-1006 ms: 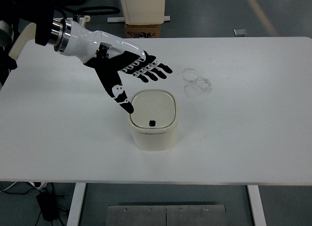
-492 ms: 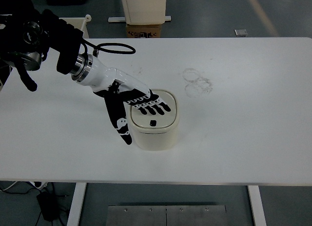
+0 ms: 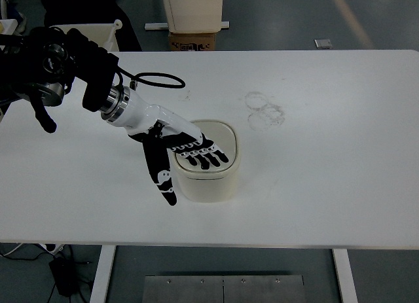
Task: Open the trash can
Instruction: 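Hook left fingertips under the lid's front edge and lift, then flip the lid upward with the left hand and pull away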
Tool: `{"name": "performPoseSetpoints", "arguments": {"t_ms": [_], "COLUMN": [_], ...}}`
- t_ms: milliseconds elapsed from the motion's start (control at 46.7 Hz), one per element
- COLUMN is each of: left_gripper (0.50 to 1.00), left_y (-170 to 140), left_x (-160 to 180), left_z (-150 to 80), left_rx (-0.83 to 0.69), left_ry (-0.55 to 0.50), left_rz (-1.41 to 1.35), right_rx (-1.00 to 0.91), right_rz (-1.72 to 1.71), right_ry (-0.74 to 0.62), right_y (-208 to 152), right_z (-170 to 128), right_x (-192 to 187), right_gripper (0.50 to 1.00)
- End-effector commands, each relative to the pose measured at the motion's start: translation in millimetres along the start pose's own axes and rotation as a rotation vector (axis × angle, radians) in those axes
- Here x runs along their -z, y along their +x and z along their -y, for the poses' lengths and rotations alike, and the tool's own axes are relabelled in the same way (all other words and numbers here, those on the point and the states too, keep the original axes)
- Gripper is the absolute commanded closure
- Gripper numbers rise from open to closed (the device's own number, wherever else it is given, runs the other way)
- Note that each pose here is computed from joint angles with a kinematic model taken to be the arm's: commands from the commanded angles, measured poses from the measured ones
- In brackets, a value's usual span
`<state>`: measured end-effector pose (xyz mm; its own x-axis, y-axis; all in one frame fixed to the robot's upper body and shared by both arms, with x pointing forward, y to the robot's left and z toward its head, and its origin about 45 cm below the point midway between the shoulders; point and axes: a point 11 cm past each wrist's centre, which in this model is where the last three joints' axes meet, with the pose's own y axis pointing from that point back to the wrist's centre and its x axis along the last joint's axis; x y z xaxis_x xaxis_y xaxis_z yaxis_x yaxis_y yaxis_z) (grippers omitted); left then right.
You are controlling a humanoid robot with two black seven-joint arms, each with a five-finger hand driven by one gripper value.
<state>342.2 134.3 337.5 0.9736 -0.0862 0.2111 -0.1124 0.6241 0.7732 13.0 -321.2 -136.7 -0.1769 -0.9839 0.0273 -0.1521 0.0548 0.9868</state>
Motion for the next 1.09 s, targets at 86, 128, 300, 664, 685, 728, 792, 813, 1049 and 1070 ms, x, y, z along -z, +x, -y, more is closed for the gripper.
{"name": "performPoseSetpoints", "arguments": {"t_ms": [86, 128, 300, 664, 685, 728, 792, 813, 1049, 1070], "left_gripper": [0.5, 0.5, 0.5, 0.5, 0.5, 0.5, 0.5, 0.5, 0.5, 0.5], "left_y": [-0.3, -0.2, 1.1, 47.3, 50.9, 58.3, 69.5, 73.0, 117.1, 120.7], "left_x": [2.1, 1.9, 1.1, -35.8, -37.8, -42.7, -50.7, -52.7, -62.9, -61.8], "left_z": [2.2, 2.2, 0.9, -39.1, -41.8, -47.6, -58.4, -61.8, -111.0, -115.4], "left_rx": [0.002, 0.002, -0.003, -0.178, -0.192, -0.22, -0.26, -0.273, -0.437, -0.45], "left_ry": [0.002, 0.001, 0.0, -0.109, -0.119, -0.146, -0.203, -0.224, -0.436, -0.458], "left_rz": [0.0, 0.0, 0.001, 0.024, 0.021, 0.012, -0.023, -0.041, -0.188, -0.206], "right_rx": [0.0, 0.0, 0.0, 0.0, 0.0, 0.0, 0.0, 0.0, 0.0, 0.0], "right_rz": [0.0, 0.0, 0.0, 0.0, 0.0, 0.0, 0.0, 0.0, 0.0, 0.0], "right_ry": [0.0, 0.0, -0.002, 0.0, 0.0, 0.0, 0.0, 0.0, 0.0, 0.0], "right_y": [-0.1, -0.1, -0.1, -0.1, -0.1, -0.1, -0.1, -0.1, -0.1, -0.1], "right_z": [0.0, 0.0, 0.0, 0.0, 0.0, 0.0, 0.0, 0.0, 0.0, 0.0], "right_x": [0.0, 0.0, -0.2, 0.0, 0.0, 0.0, 0.0, 0.0, 0.0, 0.0], "right_gripper": [0.507, 0.507, 0.507, 0.507, 0.507, 0.507, 0.507, 0.507, 0.507, 0.507]}}
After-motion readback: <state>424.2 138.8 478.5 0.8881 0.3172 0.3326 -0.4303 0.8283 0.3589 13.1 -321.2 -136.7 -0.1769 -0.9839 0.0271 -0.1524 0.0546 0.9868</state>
